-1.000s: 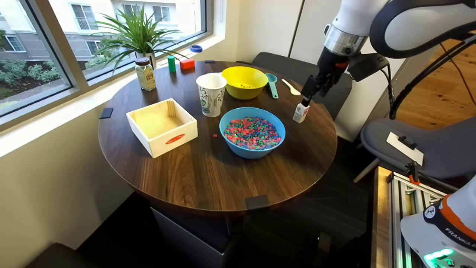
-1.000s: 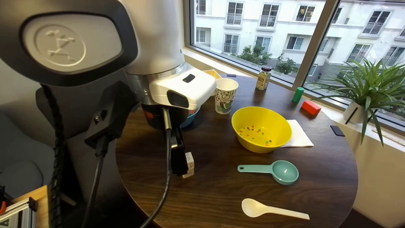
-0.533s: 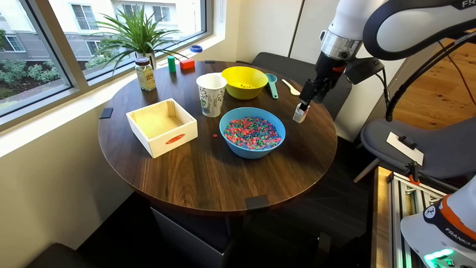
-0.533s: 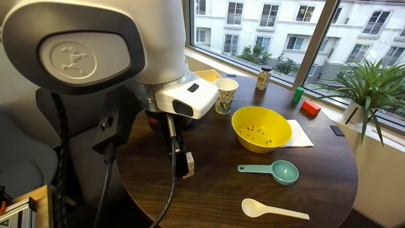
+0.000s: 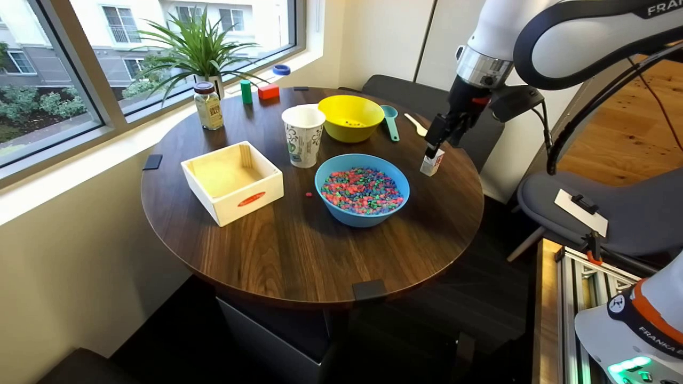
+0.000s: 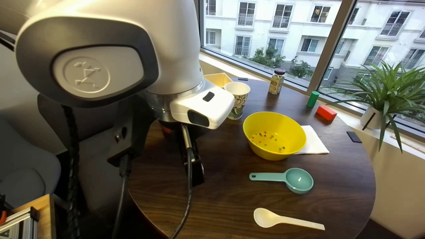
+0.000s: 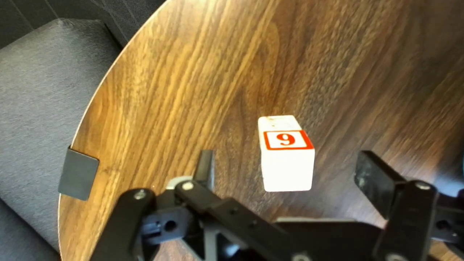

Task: Put the top block on the table at the left, the put the right block on the left block

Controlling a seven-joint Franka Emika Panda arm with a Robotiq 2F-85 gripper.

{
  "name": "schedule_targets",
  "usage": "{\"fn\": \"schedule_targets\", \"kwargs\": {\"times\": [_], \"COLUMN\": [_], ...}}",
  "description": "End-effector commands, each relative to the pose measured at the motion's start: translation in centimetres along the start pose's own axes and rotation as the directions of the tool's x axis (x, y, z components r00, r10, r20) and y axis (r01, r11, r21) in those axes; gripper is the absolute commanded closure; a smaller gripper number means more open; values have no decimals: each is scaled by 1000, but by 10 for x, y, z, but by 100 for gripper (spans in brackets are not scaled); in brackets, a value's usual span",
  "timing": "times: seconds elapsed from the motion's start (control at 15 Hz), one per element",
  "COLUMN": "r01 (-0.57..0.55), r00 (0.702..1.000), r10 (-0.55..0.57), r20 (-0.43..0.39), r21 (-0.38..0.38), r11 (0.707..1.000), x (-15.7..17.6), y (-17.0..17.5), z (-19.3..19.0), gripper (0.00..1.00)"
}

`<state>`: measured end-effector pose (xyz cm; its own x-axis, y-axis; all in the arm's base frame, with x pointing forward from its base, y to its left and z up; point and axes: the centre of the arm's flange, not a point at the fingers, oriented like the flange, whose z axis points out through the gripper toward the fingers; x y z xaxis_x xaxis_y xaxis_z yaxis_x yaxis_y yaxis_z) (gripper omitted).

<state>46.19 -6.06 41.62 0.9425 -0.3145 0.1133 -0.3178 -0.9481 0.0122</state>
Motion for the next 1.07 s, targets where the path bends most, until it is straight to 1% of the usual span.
{"fn": "schedule_targets", "kwargs": {"times": [0.0, 0.07, 0.13, 0.4, 0.53, 0.6, 0.73, 0.8, 1.0], "r01": [2, 1, 1, 1, 5, 5, 6, 7, 18], "r00": [1000, 1000, 1000, 1000, 1000, 1000, 1000, 1000, 1000], "r10": [-2, -1, -1, -1, -5, -5, -6, -7, -18], "r20": [2, 6, 6, 7, 7, 8, 10, 11, 5], "r21": [25, 26, 26, 28, 28, 29, 33, 35, 36], "r11": [1000, 1000, 1000, 1000, 1000, 1000, 999, 999, 999], "x": [6, 6, 7, 7, 7, 7, 7, 6, 1], "y": [1, 1, 1, 1, 1, 1, 0, 0, -6], "z": [8, 9, 10, 11, 11, 11, 11, 10, 0], "gripper": [0, 0, 18, 51, 65, 74, 88, 91, 91]}}
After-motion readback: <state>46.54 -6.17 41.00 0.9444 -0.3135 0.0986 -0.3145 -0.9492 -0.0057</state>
